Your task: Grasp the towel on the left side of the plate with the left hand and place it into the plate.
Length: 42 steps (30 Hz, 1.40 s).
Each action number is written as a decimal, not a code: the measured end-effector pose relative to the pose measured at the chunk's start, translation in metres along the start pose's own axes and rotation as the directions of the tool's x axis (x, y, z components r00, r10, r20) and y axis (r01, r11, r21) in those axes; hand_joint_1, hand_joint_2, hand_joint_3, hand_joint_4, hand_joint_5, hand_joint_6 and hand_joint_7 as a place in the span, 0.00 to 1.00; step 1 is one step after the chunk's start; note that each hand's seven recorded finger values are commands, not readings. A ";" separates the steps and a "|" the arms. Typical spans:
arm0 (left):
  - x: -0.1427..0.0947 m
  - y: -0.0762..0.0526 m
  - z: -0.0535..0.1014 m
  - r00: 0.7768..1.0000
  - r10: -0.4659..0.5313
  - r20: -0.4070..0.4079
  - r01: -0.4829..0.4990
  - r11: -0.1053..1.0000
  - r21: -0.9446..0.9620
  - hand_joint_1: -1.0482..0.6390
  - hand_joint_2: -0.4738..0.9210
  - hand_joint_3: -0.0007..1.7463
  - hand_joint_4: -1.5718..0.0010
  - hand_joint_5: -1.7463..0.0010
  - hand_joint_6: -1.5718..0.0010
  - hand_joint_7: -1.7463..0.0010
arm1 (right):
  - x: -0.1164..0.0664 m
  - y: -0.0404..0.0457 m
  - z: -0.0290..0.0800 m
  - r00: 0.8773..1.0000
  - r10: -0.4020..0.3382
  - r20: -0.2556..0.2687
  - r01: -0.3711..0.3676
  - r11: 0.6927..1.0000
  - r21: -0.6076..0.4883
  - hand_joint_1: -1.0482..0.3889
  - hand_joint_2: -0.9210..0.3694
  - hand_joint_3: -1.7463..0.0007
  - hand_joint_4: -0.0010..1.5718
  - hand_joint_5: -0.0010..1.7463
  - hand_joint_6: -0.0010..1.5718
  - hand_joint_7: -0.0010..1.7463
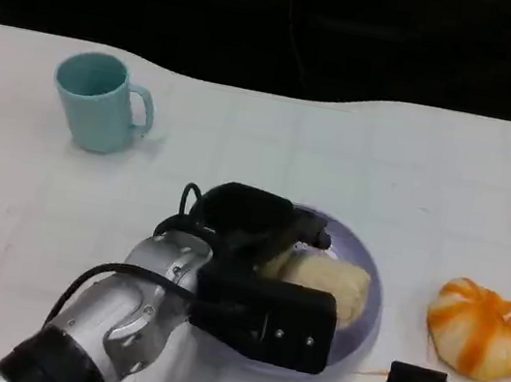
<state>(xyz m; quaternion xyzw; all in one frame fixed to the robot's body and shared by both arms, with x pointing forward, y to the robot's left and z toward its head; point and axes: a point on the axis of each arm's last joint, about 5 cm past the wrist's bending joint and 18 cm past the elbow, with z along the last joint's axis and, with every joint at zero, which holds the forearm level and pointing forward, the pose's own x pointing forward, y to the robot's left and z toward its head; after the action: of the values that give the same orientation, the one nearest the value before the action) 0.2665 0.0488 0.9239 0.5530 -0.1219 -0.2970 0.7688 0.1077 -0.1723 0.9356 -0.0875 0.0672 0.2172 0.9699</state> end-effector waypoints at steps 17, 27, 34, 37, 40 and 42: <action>-0.036 0.029 -0.005 0.998 0.044 0.043 -0.044 0.999 0.018 0.25 1.00 0.14 0.89 0.80 0.92 0.97 | 0.001 -0.0005 0.000 1.000 0.002 0.003 -0.003 1.000 0.012 0.70 0.25 0.36 0.47 1.00 0.41 0.84; -0.085 0.033 -0.031 0.983 0.162 0.091 -0.100 0.875 -0.474 0.54 0.99 0.17 0.56 0.50 0.49 0.81 | 0.001 -0.0005 0.001 1.000 -0.001 -0.005 0.001 1.000 0.012 0.69 0.25 0.36 0.47 1.00 0.41 0.84; -0.109 0.016 -0.041 0.940 0.339 0.037 -0.193 0.617 -0.763 0.59 0.67 0.72 0.45 0.17 0.46 0.30 | 0.002 -0.0008 0.002 1.000 0.000 0.001 0.000 1.000 0.009 0.68 0.25 0.37 0.47 1.00 0.41 0.85; -0.117 0.011 -0.039 0.921 0.389 -0.015 -0.236 0.525 -0.818 0.56 0.66 0.77 0.44 0.06 0.47 0.21 | 0.003 -0.0010 0.002 1.000 -0.002 0.001 0.002 1.000 0.009 0.68 0.25 0.37 0.47 1.00 0.41 0.85; -0.129 0.004 -0.038 0.911 0.405 -0.070 -0.268 0.456 -0.849 0.53 0.65 0.82 0.42 0.01 0.49 0.11 | 0.003 -0.0012 0.003 1.000 -0.002 0.005 0.002 1.000 0.007 0.69 0.25 0.37 0.47 1.00 0.41 0.85; -0.138 -0.001 -0.037 0.909 0.403 -0.109 -0.286 0.410 -0.866 0.53 0.62 0.86 0.41 0.00 0.51 0.05 | 0.003 -0.0013 0.003 1.000 -0.002 0.002 0.002 1.000 0.008 0.70 0.24 0.37 0.47 1.00 0.41 0.85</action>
<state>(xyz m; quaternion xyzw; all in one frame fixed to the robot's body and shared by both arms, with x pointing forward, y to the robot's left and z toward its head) 0.1764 0.1592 0.9294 0.0344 -0.1115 -0.1842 0.9759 0.1113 -0.1715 0.9380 -0.0836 0.0671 0.2160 0.9705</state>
